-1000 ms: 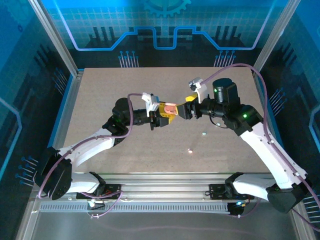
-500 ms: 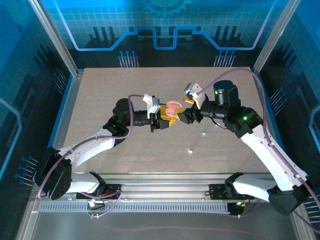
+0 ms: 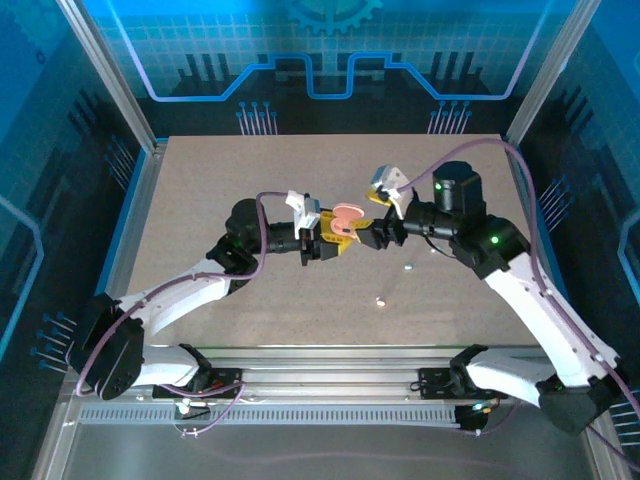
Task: Insert wireless bluetooth earbuds into charging case
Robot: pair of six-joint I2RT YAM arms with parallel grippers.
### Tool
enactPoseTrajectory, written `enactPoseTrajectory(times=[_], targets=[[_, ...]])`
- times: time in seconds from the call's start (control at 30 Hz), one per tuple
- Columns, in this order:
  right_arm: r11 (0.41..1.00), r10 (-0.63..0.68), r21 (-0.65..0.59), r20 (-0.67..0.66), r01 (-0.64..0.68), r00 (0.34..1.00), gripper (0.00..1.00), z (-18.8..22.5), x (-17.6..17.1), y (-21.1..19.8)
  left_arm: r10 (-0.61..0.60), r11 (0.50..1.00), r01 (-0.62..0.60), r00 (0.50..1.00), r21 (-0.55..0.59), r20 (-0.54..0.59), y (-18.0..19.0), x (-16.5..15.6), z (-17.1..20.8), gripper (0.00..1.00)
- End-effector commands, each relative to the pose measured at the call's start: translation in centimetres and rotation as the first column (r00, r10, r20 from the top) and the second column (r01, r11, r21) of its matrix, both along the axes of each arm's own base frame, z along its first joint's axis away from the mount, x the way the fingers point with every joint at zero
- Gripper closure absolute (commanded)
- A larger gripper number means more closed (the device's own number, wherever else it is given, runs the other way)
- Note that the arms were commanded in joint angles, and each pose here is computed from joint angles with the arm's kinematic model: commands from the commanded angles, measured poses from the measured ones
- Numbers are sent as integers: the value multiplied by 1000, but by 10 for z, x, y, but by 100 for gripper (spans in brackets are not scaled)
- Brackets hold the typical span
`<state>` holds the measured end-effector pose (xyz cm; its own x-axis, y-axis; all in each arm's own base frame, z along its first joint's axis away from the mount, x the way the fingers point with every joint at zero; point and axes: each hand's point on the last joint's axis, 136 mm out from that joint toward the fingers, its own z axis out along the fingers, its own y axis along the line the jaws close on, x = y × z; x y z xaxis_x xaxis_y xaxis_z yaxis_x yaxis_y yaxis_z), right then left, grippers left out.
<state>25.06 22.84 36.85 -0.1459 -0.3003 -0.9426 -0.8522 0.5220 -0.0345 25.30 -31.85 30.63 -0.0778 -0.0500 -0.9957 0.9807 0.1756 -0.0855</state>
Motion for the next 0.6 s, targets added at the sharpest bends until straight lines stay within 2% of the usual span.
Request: enactPoseTrajectory(times=[0.0, 0.07, 0.13, 0.2, 0.27, 0.37, 0.43, 0.57], targets=[[971, -181, 160, -12, 180, 983, 26, 41, 1, -33, 36, 999, -34, 997, -27, 74, 3, -1, 8, 67], [939, -271, 191, -99, 286, 957, 25, 39, 4, -51, 44, 999, -42, 996, -30, 76, 4, 0, 7, 67], [893, -377, 172, -220, 416, 900, 27, 23, 11, -72, 59, 998, -56, 995, -37, 79, 6, 1, 7, 67], [819, -494, 106, -369, 564, 787, 29, -7, 18, -96, 70, 997, -67, 994, -45, 80, 7, 1, 6, 67], [750, -559, 17, -518, 661, 648, 32, -47, 20, -114, 77, 996, -74, 994, -46, 78, 9, 0, 5, 67], [729, -555, -92, -661, 678, 506, 36, -100, 15, -118, 82, 996, -78, 993, -46, 80, 11, -1, 4, 67], [743, -528, -161, -738, 650, 420, 39, -135, 8, -111, 90, 995, -87, 993, -46, 80, 12, -2, 4, 67], [729, -516, -283, -825, 623, 229, 44, -199, -6, -105, 113, 993, -110, 990, -44, 87, 17, -3, 5, 67]])
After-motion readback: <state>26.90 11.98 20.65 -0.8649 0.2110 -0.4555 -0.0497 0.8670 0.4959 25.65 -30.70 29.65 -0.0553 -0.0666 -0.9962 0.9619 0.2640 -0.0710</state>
